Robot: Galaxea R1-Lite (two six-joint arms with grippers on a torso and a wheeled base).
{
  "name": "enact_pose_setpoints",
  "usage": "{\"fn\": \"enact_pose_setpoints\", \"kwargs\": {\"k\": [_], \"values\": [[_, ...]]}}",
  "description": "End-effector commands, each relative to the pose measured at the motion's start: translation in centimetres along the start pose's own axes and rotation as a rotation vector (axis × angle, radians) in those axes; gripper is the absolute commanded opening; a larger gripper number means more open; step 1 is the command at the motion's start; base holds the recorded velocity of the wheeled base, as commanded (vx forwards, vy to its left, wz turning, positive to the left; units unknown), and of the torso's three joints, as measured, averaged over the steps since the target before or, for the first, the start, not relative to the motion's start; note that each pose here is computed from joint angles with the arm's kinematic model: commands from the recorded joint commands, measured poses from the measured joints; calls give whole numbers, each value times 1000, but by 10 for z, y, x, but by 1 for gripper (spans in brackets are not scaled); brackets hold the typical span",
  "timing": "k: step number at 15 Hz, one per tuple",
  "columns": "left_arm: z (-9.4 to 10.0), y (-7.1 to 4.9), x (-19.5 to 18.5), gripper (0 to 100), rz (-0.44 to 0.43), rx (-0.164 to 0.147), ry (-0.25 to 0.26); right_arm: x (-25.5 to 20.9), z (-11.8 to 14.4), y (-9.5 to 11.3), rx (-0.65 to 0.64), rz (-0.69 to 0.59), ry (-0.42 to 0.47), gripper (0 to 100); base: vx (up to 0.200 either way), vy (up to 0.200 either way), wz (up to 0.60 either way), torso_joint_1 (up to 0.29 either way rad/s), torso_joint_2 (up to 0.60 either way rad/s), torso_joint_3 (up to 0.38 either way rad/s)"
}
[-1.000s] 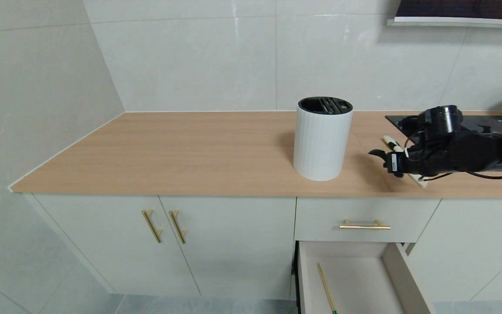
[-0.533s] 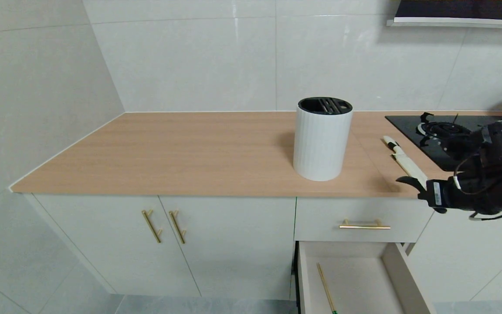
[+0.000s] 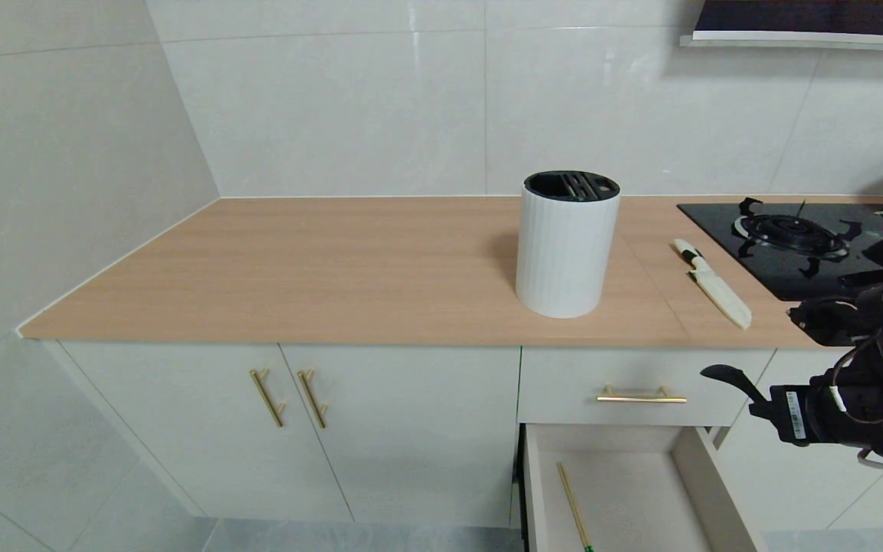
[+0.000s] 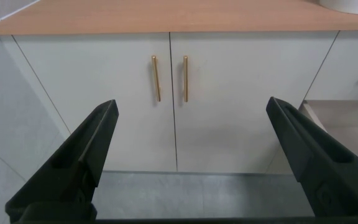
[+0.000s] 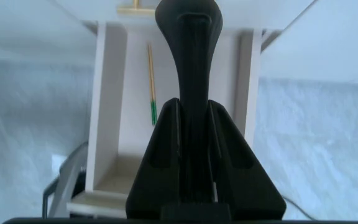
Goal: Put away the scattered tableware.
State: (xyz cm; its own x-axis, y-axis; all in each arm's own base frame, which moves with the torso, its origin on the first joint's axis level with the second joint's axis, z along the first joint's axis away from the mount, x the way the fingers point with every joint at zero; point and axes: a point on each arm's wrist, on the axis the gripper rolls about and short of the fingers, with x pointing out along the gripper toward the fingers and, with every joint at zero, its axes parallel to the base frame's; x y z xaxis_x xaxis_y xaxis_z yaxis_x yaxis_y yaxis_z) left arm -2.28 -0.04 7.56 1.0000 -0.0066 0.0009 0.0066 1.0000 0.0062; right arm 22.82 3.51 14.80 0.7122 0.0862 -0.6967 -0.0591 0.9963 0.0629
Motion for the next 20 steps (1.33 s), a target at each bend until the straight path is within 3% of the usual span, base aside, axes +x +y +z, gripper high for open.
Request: {"fn": "enact_pose_setpoints", "kwargs": {"k": [1, 12, 20], "values": [[0, 0, 0, 100, 0, 0, 1, 4, -6, 4, -15, 10, 29, 0, 0, 0, 0, -100, 212, 129], [0, 0, 0, 100, 0, 0, 1, 25, -21, 15, -59, 28, 138, 0, 0, 0, 0, -186, 468, 273], [0, 0, 0, 100, 0, 0, 1, 86, -43, 14, -64, -43, 210, 0, 0, 0, 0, -150, 463, 310]]}}
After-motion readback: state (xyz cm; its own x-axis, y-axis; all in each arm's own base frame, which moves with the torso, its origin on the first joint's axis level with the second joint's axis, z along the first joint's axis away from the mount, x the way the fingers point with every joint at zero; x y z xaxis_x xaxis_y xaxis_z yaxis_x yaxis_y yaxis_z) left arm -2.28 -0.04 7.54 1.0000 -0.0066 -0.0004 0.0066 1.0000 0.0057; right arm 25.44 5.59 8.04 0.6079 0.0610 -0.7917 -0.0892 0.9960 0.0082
